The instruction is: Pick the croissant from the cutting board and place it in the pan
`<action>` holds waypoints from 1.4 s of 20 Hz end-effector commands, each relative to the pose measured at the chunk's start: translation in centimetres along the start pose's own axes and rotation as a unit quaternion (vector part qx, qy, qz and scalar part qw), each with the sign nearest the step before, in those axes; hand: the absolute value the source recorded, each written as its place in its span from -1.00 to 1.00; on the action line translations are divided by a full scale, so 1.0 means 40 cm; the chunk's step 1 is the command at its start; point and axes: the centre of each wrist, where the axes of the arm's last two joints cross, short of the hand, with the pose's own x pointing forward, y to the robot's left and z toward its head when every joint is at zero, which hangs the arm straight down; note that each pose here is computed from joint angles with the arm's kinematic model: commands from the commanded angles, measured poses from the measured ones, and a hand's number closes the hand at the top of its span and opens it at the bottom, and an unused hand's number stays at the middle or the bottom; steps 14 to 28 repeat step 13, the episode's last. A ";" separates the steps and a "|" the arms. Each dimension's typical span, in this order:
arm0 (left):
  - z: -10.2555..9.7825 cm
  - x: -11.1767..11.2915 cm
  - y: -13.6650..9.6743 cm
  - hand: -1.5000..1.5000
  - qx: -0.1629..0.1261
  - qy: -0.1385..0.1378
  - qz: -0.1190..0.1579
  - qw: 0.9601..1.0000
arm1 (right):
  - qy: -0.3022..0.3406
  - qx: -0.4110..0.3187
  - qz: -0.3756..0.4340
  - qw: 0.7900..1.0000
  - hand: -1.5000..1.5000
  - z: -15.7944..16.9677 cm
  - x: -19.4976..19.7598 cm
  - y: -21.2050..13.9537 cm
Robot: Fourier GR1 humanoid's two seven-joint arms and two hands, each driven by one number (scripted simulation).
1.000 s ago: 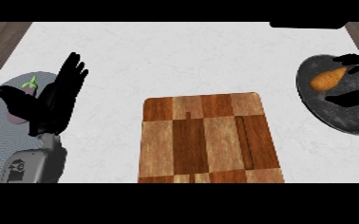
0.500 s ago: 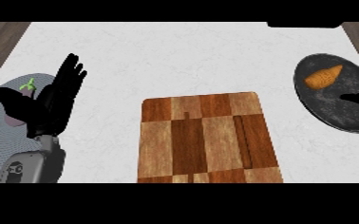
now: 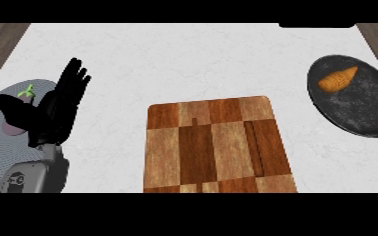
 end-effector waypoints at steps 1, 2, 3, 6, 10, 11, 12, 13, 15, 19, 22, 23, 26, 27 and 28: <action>0.012 0.015 0.006 0.00 0.002 -0.001 -0.003 1.000 | -0.027 0.036 -0.080 0.996 -1.00 0.082 0.016 -0.118; 0.002 -0.003 0.030 0.00 0.002 0.003 -0.001 1.000 | -0.025 0.036 -0.083 0.996 -1.00 0.101 -0.014 -0.102; 0.000 0.012 0.016 0.00 -0.001 -0.005 0.001 1.000 | -0.027 0.053 -0.070 0.996 -1.00 0.120 -0.018 -0.115; -0.003 -0.002 -0.019 0.00 0.007 0.001 -0.001 1.000 | -0.037 0.047 -0.072 0.996 -1.00 0.133 -0.009 -0.136; 0.005 -0.010 -0.001 0.00 0.002 -0.003 -0.002 1.000 | -0.038 0.027 -0.059 0.997 -1.00 0.153 -0.028 -0.132; 0.012 0.004 -0.021 0.00 0.004 -0.001 0.002 1.000 | -0.033 0.033 -0.064 0.997 -1.00 0.172 -0.004 -0.176; -0.006 0.008 0.008 0.00 0.009 -0.005 0.002 1.000 | -0.032 0.034 -0.048 0.998 -1.00 0.176 -0.032 -0.146; 0.017 -0.010 0.002 0.00 -0.004 0.003 0.005 1.000 | -0.034 0.031 -0.049 0.998 -1.00 0.177 -0.019 -0.163; 0.017 -0.010 0.002 0.00 -0.004 0.003 0.005 1.000 | -0.034 0.031 -0.049 0.998 -1.00 0.177 -0.019 -0.163; 0.017 -0.010 0.002 0.00 -0.004 0.003 0.005 1.000 | -0.034 0.031 -0.049 0.998 -1.00 0.177 -0.019 -0.163; 0.017 -0.010 0.002 0.00 -0.004 0.003 0.005 1.000 | -0.034 0.031 -0.049 0.998 -1.00 0.177 -0.019 -0.163; 0.017 -0.010 0.002 0.00 -0.004 0.003 0.005 1.000 | -0.034 0.031 -0.049 0.998 -1.00 0.177 -0.019 -0.163; 0.017 -0.010 0.002 0.00 -0.004 0.003 0.005 1.000 | -0.034 0.031 -0.049 0.998 -1.00 0.177 -0.019 -0.163; 0.017 -0.010 0.002 0.00 -0.004 0.003 0.005 1.000 | -0.034 0.031 -0.049 0.998 -1.00 0.177 -0.019 -0.163; 0.017 -0.010 0.002 0.00 -0.004 0.003 0.005 1.000 | -0.034 0.031 -0.049 0.998 -1.00 0.177 -0.019 -0.163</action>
